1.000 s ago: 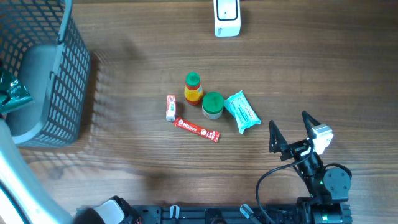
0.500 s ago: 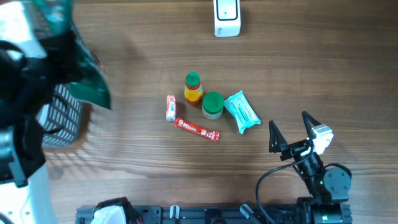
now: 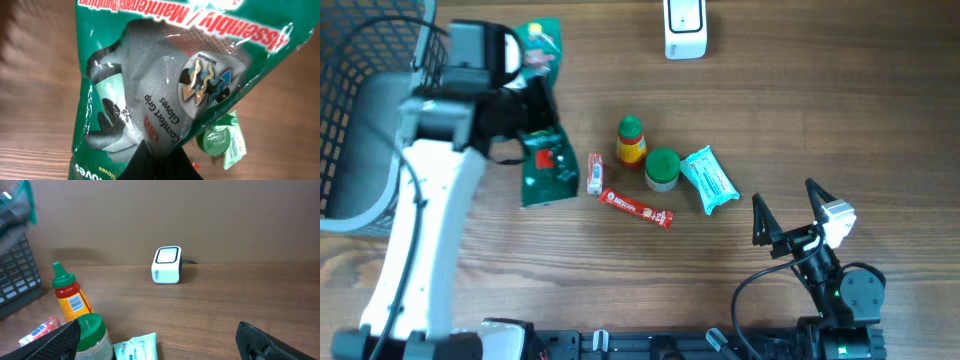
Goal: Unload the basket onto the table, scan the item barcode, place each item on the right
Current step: 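Lift the green glove pack out and lay it left of the jar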
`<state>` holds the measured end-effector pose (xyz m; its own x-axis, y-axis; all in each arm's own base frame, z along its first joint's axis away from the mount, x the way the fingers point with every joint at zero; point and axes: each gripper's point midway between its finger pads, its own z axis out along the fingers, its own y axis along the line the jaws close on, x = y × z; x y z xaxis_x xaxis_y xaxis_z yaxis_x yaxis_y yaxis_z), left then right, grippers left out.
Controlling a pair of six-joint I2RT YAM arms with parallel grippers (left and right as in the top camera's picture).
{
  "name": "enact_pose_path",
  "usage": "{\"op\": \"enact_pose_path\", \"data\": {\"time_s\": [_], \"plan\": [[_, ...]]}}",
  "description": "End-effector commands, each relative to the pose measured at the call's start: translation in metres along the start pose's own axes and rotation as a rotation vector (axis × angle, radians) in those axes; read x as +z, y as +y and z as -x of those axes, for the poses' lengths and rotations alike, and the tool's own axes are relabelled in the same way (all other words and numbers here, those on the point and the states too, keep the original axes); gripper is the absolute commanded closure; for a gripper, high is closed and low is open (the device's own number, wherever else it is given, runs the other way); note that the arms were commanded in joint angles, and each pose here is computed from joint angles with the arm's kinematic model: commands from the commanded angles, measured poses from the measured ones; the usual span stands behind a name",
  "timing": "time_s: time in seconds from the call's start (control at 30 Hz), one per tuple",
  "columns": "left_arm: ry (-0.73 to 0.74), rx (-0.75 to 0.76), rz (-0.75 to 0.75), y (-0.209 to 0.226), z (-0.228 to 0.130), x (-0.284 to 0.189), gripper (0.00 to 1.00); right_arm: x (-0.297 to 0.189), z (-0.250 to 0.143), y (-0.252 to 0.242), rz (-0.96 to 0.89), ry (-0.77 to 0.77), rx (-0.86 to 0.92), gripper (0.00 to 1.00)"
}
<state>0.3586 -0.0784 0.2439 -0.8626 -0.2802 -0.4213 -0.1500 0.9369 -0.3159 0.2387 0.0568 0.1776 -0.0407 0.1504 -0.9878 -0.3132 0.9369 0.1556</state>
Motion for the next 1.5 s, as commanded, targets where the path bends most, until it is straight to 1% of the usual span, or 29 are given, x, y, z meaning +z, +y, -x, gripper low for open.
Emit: {"op": "enact_pose_path", "data": {"time_s": [0.0, 0.17, 0.27, 0.37, 0.47, 0.5, 0.57, 0.63, 0.7, 0.77, 0.9, 0.97, 1.03, 1.17, 1.23, 1.3, 1.33, 1.37, 1.43, 1.47], "plan": [[0.071, -0.041, 0.020, -0.003, -0.024, 0.037, 0.96, 0.000, 0.000, 0.000, -0.001, -0.002, -0.010, 0.00], [0.104, -0.155, 0.021, -0.004, -0.053, 0.076, 0.96, 0.000, 0.000, 0.000, -0.001, -0.002, -0.010, 0.00], [0.113, -0.121, 0.004, -0.008, -0.070, 0.096, 0.96, 0.000, 0.000, 0.000, -0.001, -0.002, -0.010, 0.00], [0.090, -0.074, -0.047, -0.026, -0.081, 0.111, 0.96, 0.000, 0.000, 0.000, -0.001, -0.002, -0.010, 0.00], [0.084, -0.084, -0.075, -0.041, -0.086, 0.113, 0.96, 0.000, 0.000, 0.000, -0.001, -0.002, -0.010, 0.00], [0.086, -0.123, -0.075, -0.042, -0.087, 0.113, 0.96, 0.000, 0.000, 0.000, -0.001, -0.002, -0.010, 0.00], [0.083, -0.187, -0.068, -0.041, -0.086, 0.113, 0.96, 0.000, 0.000, 0.000, -0.001, -0.002, -0.010, 0.00], [0.072, -0.215, -0.045, -0.037, -0.085, 0.114, 0.96, 0.000, 0.000, 0.000, -0.002, -0.002, -0.010, 0.00], [0.067, -0.279, 0.003, -0.028, -0.087, 0.114, 0.96, 0.000, 0.000, 0.000, -0.001, -0.002, -0.010, 0.00], [0.062, -0.290, 0.034, -0.022, -0.088, 0.114, 0.96, 0.000, 0.000, 0.000, -0.001, -0.002, -0.010, 0.00], [0.069, -0.291, 0.044, -0.020, -0.090, 0.114, 0.96, 0.000, 0.000, 0.000, -0.001, -0.002, -0.010, 0.00], [0.077, -0.291, 0.051, -0.019, -0.092, 0.113, 0.86, 0.000, 0.000, 0.000, -0.001, -0.002, -0.010, 0.00], [0.088, -0.291, 0.061, -0.017, -0.095, 0.113, 0.82, 0.000, 0.000, 0.000, -0.002, -0.002, -0.010, 0.00], [0.109, -0.290, 0.074, -0.014, -0.100, 0.112, 0.62, 0.000, 0.000, 0.000, -0.001, -0.002, -0.010, 0.00], [0.114, -0.285, 0.071, -0.016, -0.102, 0.112, 0.59, 0.000, 0.000, 0.000, -0.001, -0.002, -0.010, 0.00], [0.112, -0.278, 0.064, -0.019, -0.103, 0.112, 0.34, 0.000, 0.000, 0.000, -0.001, -0.002, -0.010, 0.00], [0.106, -0.278, 0.059, -0.020, -0.101, 0.112, 0.13, 0.000, 0.000, 0.000, -0.001, -0.002, -0.009, 0.00], [0.097, -0.277, 0.051, -0.022, -0.099, 0.112, 0.00, 0.000, 0.000, 0.000, -0.001, -0.002, -0.010, 0.00], [0.063, -0.278, 0.042, -0.022, -0.091, 0.106, 0.00, 0.000, 0.000, 0.000, -0.001, -0.002, -0.010, 0.00], [0.019, -0.277, 0.057, -0.019, -0.085, 0.099, 0.00, 0.000, 0.000, 0.000, -0.001, -0.002, -0.010, 0.00]]}}
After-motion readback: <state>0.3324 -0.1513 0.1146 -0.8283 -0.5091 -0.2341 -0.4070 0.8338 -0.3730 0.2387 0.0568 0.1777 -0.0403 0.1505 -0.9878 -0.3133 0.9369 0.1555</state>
